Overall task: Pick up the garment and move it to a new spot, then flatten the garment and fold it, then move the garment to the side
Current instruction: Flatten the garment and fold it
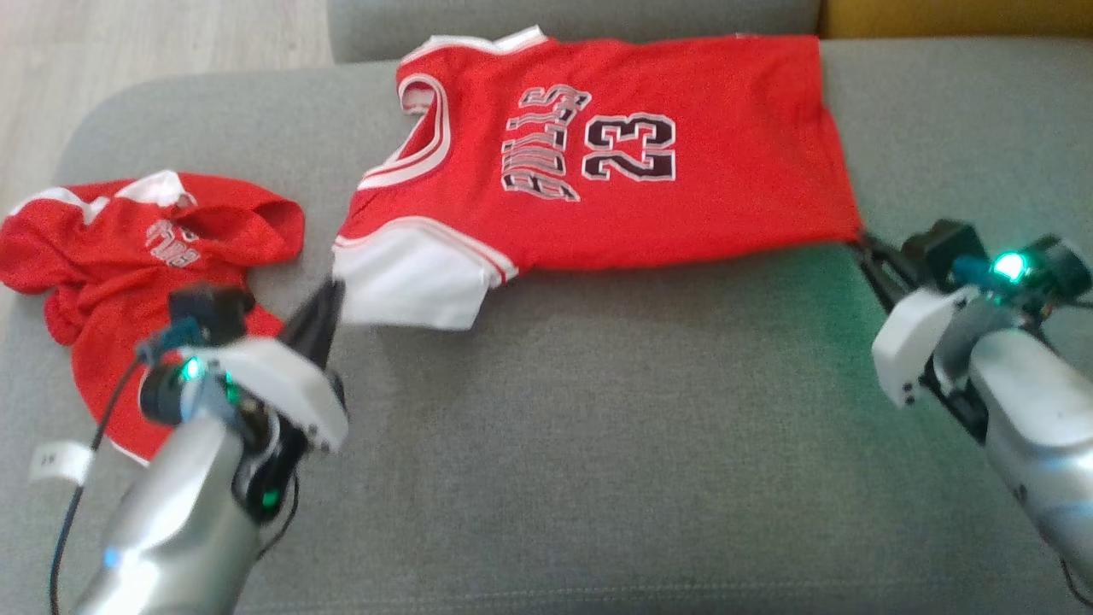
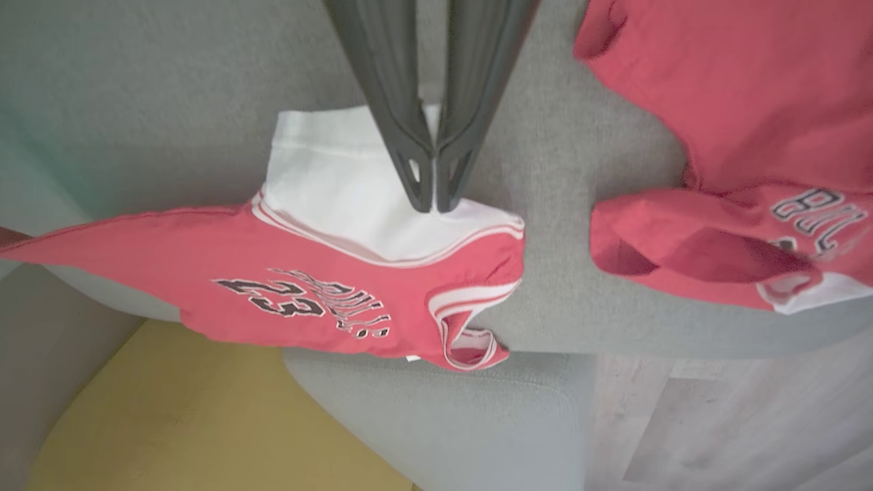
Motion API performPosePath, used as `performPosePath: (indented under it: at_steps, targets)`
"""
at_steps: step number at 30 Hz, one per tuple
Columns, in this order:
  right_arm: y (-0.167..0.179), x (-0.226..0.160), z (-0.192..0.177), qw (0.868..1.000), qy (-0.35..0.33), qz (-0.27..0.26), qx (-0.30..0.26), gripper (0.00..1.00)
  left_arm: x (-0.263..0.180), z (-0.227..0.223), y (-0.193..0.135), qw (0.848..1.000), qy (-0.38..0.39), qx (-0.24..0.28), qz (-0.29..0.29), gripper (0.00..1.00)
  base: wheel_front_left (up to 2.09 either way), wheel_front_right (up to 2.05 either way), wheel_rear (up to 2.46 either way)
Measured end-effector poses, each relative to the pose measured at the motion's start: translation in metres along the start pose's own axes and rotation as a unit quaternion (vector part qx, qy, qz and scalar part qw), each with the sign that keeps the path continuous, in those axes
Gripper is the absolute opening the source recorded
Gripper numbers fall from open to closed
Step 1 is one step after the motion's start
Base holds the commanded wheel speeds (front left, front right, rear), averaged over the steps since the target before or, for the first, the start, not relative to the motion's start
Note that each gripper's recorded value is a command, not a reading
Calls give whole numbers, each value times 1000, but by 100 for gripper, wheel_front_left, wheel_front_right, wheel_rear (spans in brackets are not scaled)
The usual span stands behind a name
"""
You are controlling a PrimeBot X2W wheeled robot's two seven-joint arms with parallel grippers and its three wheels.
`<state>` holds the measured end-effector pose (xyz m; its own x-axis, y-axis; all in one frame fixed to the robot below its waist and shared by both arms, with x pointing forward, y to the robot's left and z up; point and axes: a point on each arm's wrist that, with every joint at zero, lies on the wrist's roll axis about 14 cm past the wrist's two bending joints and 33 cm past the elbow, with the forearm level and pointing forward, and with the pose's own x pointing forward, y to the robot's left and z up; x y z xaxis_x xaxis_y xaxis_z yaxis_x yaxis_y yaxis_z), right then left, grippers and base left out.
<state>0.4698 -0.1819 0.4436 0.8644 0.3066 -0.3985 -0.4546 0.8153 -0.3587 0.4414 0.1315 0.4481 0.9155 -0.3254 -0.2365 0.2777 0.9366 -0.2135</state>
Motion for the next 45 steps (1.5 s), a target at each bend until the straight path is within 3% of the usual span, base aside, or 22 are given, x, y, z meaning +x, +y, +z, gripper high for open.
performPosePath:
  at_steps: [11,28,36,45]
  targets:
    - [15,-43,-32,996,71,47,-32,0,-57,-36,-27,993,92,29,-69,0,0,0,0]
    - [22,-126,-66,976,187,107,-37,0,-123,-50,-49,968,206,11,-142,0,0,0,0]
    - [38,-159,-91,957,255,139,-14,0,-141,-55,-61,951,254,5,-176,0,0,0,0]
    - [33,-155,-91,955,261,142,-7,0,-127,-41,-60,957,233,11,-174,0,0,0,0]
